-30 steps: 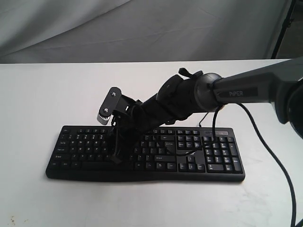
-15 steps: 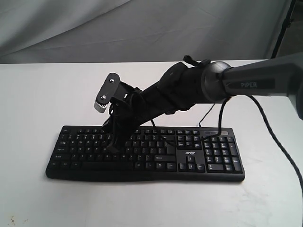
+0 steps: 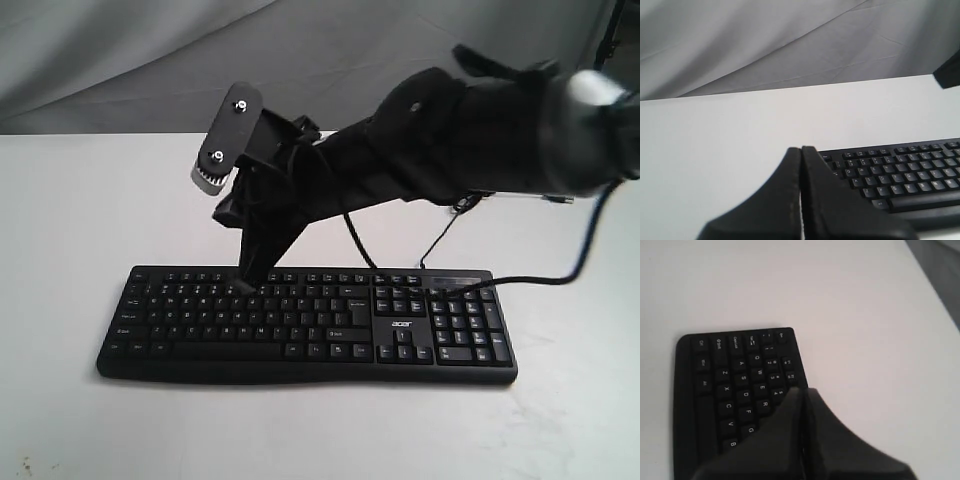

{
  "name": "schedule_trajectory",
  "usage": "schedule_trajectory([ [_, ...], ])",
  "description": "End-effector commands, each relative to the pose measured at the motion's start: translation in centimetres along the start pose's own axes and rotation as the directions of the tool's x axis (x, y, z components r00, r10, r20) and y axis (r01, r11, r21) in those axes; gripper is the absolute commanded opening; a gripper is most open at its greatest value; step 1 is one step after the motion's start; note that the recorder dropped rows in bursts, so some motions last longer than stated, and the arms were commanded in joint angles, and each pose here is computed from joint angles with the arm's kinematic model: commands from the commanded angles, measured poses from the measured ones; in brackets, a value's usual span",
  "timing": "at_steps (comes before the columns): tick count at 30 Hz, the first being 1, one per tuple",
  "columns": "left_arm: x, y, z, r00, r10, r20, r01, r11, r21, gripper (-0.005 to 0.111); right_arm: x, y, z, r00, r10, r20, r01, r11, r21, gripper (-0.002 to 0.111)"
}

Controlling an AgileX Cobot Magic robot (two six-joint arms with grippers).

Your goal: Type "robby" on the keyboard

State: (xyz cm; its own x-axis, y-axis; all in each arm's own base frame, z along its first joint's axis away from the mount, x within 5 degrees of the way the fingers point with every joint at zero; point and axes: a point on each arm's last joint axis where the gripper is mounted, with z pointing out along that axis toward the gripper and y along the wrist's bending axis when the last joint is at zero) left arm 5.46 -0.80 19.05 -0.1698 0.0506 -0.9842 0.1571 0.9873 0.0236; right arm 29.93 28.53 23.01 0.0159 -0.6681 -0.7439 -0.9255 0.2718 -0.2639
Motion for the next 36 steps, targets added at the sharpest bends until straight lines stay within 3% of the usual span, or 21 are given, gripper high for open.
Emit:
schedule_trajectory([
  [1,0.1,0.0,0.0,1.000,0.003,0.005,-0.003,1.000,0.005,0.000,-1.8,1.3,-5.6,0.997,-0.019,0.077,0.008,0.990,0.141,0.000],
  [7,0.1,0.0,0.0,1.000,0.003,0.005,-0.003,1.000,0.005,0.000,-2.7,4.3,-13.3,0.973,-0.010,0.230,-0.071,0.938,0.339,0.000],
  [15,0.1,0.0,0.0,1.000,0.003,0.005,-0.003,1.000,0.005,0.000,0.2,10.0,-20.8,0.911,-0.018,0.411,-0.189,0.870,0.456,0.000],
  [23,0.1,0.0,0.0,1.000,0.003,0.005,-0.003,1.000,0.005,0.000,4.2,13.1,-24.8,0.827,0.000,0.563,-0.274,0.873,0.403,0.000],
  [28,0.1,0.0,0.0,1.000,0.003,0.005,-0.003,1.000,0.005,0.000,5.9,13.1,-26.0,0.799,-0.003,0.602,-0.324,0.841,0.433,0.000],
  [33,0.1,0.0,0.0,1.000,0.003,0.005,-0.003,1.000,0.005,0.000,7.3,12.7,-26.2,0.765,0.204,0.611,-0.502,0.783,0.367,0.000],
  [36,0.1,0.0,0.0,1.000,0.003,0.005,-0.003,1.000,0.005,0.000,7.5,12.7,-26.0,0.758,0.246,0.604,-0.531,0.771,0.352,0.000],
])
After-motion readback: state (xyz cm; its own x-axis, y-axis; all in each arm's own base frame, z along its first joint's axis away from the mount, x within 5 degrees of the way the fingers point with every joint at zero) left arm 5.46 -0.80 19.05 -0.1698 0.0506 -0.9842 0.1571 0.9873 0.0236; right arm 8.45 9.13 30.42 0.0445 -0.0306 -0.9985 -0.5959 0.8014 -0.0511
